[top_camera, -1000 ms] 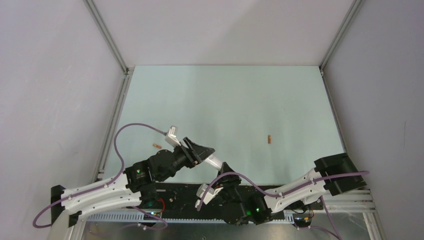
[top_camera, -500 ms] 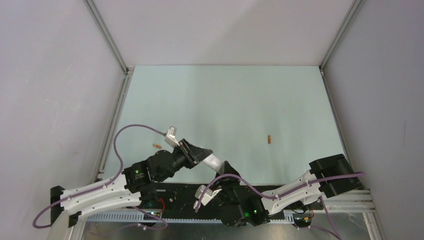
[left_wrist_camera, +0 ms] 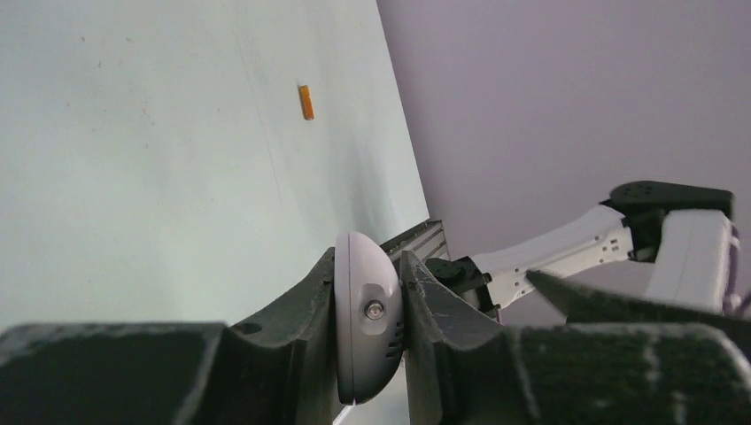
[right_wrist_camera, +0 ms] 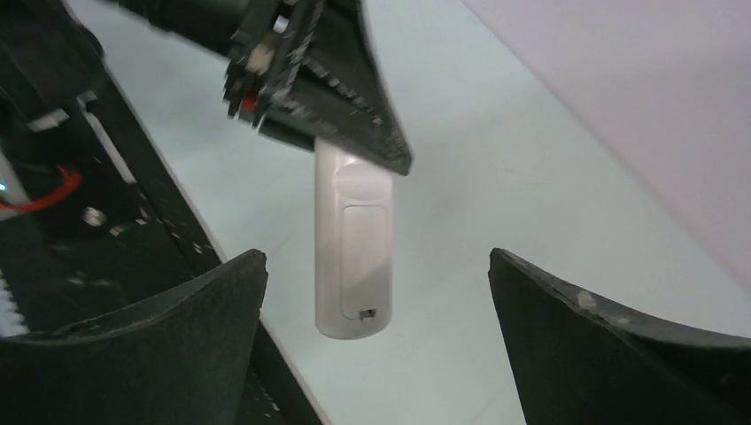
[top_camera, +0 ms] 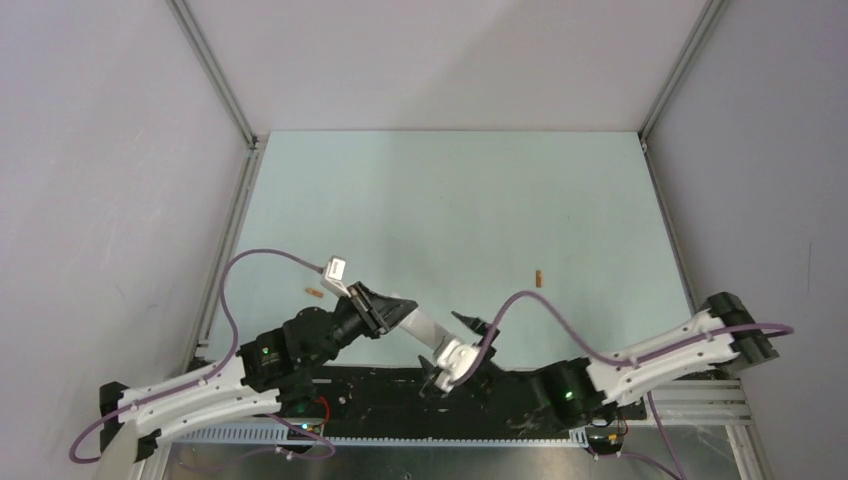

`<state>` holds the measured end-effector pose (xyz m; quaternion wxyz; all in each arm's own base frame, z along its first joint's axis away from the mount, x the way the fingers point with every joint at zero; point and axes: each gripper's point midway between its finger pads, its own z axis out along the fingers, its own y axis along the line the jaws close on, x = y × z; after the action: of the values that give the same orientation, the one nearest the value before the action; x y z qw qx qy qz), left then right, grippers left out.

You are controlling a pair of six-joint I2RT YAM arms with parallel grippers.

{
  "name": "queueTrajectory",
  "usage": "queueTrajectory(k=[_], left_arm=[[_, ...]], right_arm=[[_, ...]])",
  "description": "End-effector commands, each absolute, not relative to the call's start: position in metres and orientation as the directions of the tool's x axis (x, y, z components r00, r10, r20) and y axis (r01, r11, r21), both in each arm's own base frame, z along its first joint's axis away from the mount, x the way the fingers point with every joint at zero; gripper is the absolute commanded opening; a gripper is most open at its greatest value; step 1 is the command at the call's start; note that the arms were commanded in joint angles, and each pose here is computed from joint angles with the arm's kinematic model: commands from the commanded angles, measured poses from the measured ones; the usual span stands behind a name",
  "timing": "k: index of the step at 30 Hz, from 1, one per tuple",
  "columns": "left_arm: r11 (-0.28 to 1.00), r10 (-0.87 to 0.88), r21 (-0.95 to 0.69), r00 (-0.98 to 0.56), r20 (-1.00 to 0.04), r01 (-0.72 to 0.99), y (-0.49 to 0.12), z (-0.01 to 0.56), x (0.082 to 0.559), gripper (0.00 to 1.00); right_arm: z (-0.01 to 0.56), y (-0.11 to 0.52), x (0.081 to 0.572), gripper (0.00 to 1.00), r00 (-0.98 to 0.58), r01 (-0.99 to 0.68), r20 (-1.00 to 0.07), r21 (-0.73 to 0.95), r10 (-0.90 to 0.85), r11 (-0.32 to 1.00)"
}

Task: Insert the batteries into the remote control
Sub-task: Adjust the remote control.

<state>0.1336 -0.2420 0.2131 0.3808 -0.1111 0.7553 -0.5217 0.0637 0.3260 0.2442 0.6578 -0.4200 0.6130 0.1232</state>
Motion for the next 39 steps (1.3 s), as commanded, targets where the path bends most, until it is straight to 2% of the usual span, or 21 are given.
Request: queueTrajectory(k=[1,5,9,15,25,34,39], left_arm=[[0.366,-0.605,-0.866,-0.62,-0.5,0.341,-0.238,0.234,0.136,0.0],[0.333,-0.588,-0.842,-0.605,-0.537,0.424,-0.239,0.244,0.13,0.0],[0.329,-0.548,-0.81,-0.601,-0.582,0.485,-0.244,0.249,0.123,0.0],[0.305,-0.503,-0.79,-0.615,-0.607,0.531,-0.254,0.258,0.116,0.0],[0.268,-0.429,-0.766,-0.64,-0.638,0.584,-0.27,0.265,0.104,0.0],[0.243,-0.429,-0.762,-0.638,-0.639,0.6,-0.27,0.274,0.101,0.0],[0.234,-0.428,-0.759,-0.637,-0.641,0.607,-0.271,0.279,0.1,0.0]], right_arm=[[0.26,0.315,0.057,0.99,-0.02,-0.804,-0.984,-0.09,-0.178,0.588],[0.261,0.309,0.056,0.99,-0.146,-0.839,-0.985,0.072,-0.094,0.54],[0.255,0.314,0.048,1.0,-0.192,-0.876,-0.978,0.132,-0.084,0.465],[0.23,0.331,0.045,1.0,-0.15,-0.894,-0.973,0.057,-0.175,0.445],[0.211,0.332,0.071,0.98,-0.133,-0.834,-0.965,-0.014,-0.226,0.551],[0.198,0.33,0.075,0.86,-0.154,-0.824,-0.953,-0.023,-0.263,0.566],[0.195,0.33,0.074,0.69,-0.168,-0.826,-0.949,-0.013,-0.268,0.563]])
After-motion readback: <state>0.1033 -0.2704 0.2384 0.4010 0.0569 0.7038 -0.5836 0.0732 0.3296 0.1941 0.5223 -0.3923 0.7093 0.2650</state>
